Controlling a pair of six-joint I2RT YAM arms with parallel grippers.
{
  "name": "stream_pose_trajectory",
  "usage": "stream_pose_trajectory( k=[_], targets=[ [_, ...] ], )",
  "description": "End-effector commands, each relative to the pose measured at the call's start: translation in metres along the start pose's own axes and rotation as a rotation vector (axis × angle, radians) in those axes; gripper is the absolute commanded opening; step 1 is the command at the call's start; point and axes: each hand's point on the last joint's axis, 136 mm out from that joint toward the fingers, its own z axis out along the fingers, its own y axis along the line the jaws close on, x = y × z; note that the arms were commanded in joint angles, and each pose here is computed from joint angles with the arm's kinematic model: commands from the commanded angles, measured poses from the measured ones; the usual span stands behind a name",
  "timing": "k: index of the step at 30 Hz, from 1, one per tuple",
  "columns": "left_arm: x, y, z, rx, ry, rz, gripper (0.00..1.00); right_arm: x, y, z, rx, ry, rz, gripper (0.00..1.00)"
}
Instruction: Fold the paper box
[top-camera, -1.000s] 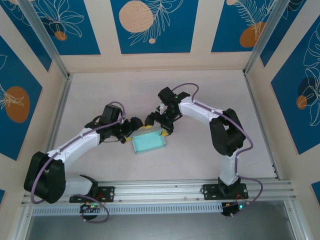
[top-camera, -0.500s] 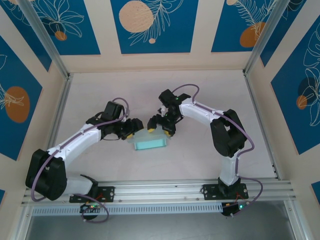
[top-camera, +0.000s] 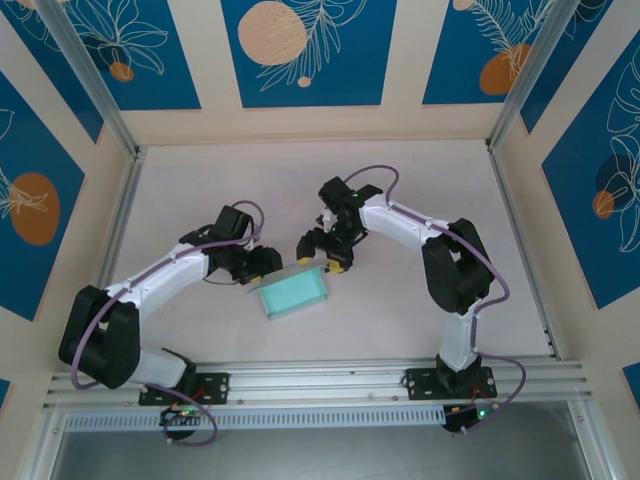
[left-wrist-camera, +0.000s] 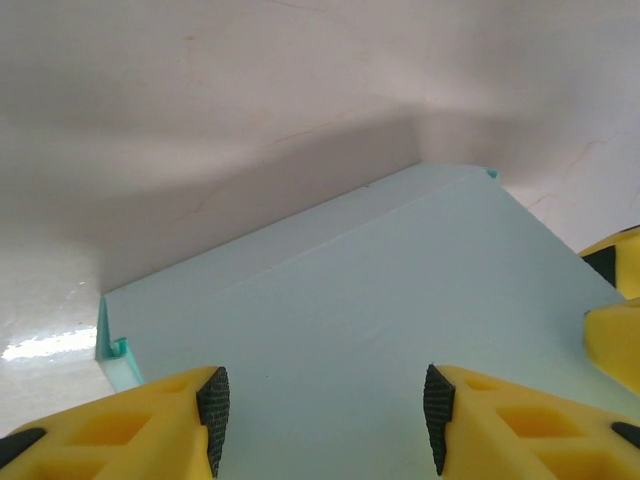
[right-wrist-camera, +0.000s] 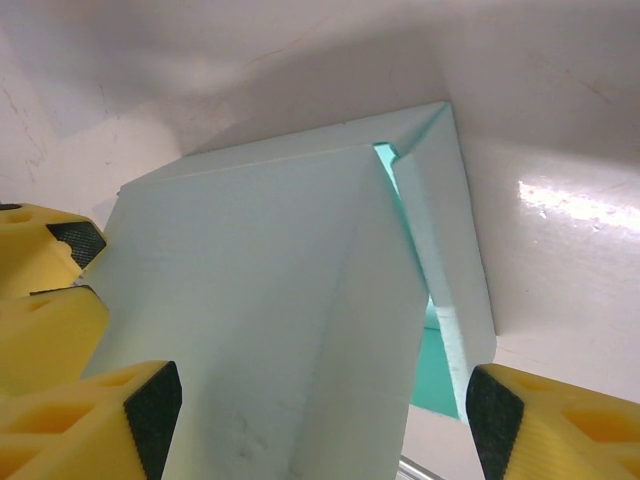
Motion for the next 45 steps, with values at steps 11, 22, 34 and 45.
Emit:
stream_pose_trajectory(
  k=[11,22,34,45],
  targets=[
    [-0.005,-0.004,-0.011,-0.025,-0.036,0.038,0.57,0.019,0.014,-0.037,0.049,-0.054,-0.133,0.86],
    [-0.010,0.007,-0.020,-0.089,-0.090,0.032,0.64,0.038,0.004,-0.028,0.150,-0.081,-0.206,0.93],
    [-0.007,0.011,-0.006,-0.081,-0.068,-0.002,0.65,0.048,-0.021,-0.004,0.211,-0.111,-0.209,0.96],
    [-0.007,0.008,-0.012,-0.073,-0.074,0.004,0.71,0.052,-0.056,0.038,0.321,-0.124,-0.192,0.96]
  ],
)
